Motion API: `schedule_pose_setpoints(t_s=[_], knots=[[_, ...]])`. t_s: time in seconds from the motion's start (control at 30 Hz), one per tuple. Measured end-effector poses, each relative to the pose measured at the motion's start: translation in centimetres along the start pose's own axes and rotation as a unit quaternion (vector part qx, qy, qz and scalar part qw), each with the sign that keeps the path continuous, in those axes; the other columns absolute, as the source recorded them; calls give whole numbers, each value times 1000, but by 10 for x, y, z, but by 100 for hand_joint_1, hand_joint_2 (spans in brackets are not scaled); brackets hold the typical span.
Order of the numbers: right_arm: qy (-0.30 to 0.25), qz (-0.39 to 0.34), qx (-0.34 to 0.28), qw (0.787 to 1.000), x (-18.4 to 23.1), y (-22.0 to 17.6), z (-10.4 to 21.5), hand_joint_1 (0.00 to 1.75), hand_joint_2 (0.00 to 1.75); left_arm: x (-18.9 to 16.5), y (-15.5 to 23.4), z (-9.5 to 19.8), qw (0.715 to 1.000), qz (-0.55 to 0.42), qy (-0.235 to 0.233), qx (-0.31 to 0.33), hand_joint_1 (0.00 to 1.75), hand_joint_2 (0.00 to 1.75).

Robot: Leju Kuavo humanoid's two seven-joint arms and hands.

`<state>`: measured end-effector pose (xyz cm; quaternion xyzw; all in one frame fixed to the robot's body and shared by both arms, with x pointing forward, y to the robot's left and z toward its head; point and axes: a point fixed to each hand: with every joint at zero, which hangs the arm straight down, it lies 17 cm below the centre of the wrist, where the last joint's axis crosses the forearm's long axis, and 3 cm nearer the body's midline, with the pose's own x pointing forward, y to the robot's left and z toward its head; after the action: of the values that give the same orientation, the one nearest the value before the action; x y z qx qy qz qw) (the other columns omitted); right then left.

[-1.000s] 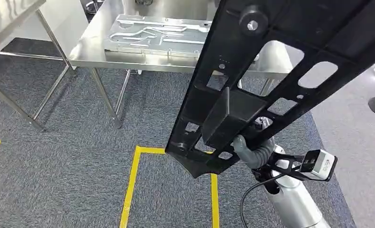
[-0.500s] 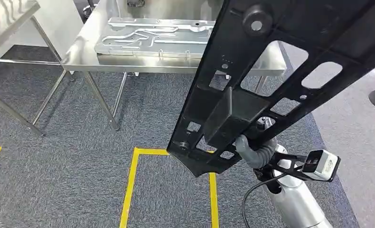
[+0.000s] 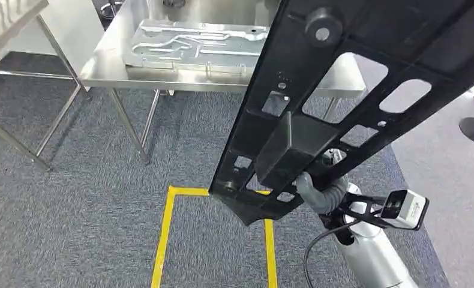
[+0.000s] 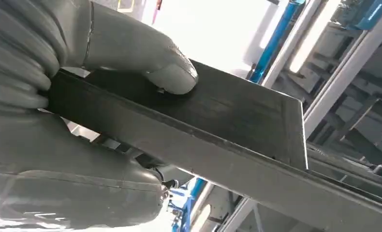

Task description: Take the parts from the cabinet and place them on the table.

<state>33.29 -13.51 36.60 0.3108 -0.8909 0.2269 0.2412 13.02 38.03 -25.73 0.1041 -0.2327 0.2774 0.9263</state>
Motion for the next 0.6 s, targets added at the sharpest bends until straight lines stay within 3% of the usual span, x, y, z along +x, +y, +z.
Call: schedule_pose_setpoints(t_s=[0.6], knots=[[-1, 6, -8, 1000, 2, -5, 6, 175, 175, -1, 0, 1, 1000, -8, -3, -4, 0, 0]])
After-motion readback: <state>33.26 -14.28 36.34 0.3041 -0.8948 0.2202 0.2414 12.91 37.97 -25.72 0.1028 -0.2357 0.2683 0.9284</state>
